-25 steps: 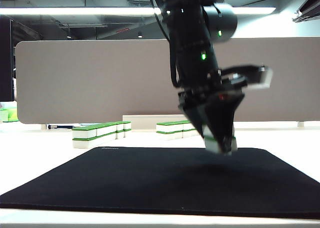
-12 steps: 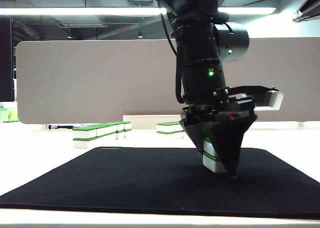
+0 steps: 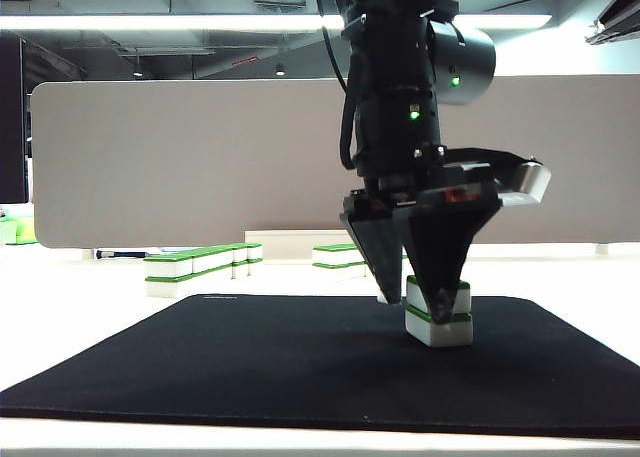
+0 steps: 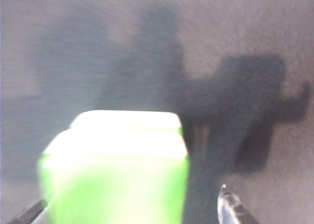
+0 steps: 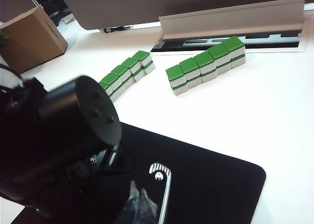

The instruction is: Take a mahjong tile from the mahjong wall and then place it on the table close to you.

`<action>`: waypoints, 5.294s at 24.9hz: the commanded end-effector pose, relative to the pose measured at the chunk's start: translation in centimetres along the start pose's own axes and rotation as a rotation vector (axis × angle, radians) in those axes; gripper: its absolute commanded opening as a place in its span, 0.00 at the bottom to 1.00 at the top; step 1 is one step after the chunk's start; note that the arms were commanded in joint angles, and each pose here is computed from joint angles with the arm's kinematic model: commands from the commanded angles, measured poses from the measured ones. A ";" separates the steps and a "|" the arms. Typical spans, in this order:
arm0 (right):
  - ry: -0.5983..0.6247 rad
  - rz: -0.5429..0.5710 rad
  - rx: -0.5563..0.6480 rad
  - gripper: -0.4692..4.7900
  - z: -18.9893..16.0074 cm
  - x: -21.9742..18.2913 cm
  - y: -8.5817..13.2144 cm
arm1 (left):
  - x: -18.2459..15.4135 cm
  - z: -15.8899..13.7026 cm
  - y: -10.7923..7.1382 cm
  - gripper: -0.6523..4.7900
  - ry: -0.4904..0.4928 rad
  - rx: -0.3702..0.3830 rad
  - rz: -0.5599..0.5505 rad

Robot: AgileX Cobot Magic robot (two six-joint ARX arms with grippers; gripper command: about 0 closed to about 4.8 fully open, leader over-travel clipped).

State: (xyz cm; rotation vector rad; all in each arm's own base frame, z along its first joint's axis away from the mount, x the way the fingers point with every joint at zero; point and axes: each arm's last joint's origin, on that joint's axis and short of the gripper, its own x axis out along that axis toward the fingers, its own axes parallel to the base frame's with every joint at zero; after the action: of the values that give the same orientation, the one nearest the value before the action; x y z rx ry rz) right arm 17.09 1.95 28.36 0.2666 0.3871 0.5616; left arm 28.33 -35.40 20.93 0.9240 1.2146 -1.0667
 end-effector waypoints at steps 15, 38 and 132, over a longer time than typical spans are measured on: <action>-0.017 0.006 -0.011 0.09 0.3 -0.1 0.1 | -7.7 -10.0 14.6 0.86 -0.022 -0.557 0.108; 0.079 0.181 0.036 0.09 -0.5 -0.1 0.6 | -8.8 -15.4 20.5 0.86 -0.073 -0.749 0.307; 0.074 0.151 0.035 0.09 -0.5 -0.1 0.5 | -6.4 -17.5 21.4 0.51 -0.084 -0.886 -0.038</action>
State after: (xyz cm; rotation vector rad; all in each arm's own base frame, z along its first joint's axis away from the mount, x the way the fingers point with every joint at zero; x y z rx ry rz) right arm 16.59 2.35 27.84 0.3158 0.4662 0.7110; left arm 44.56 -11.76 24.05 0.1738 1.4550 -0.4653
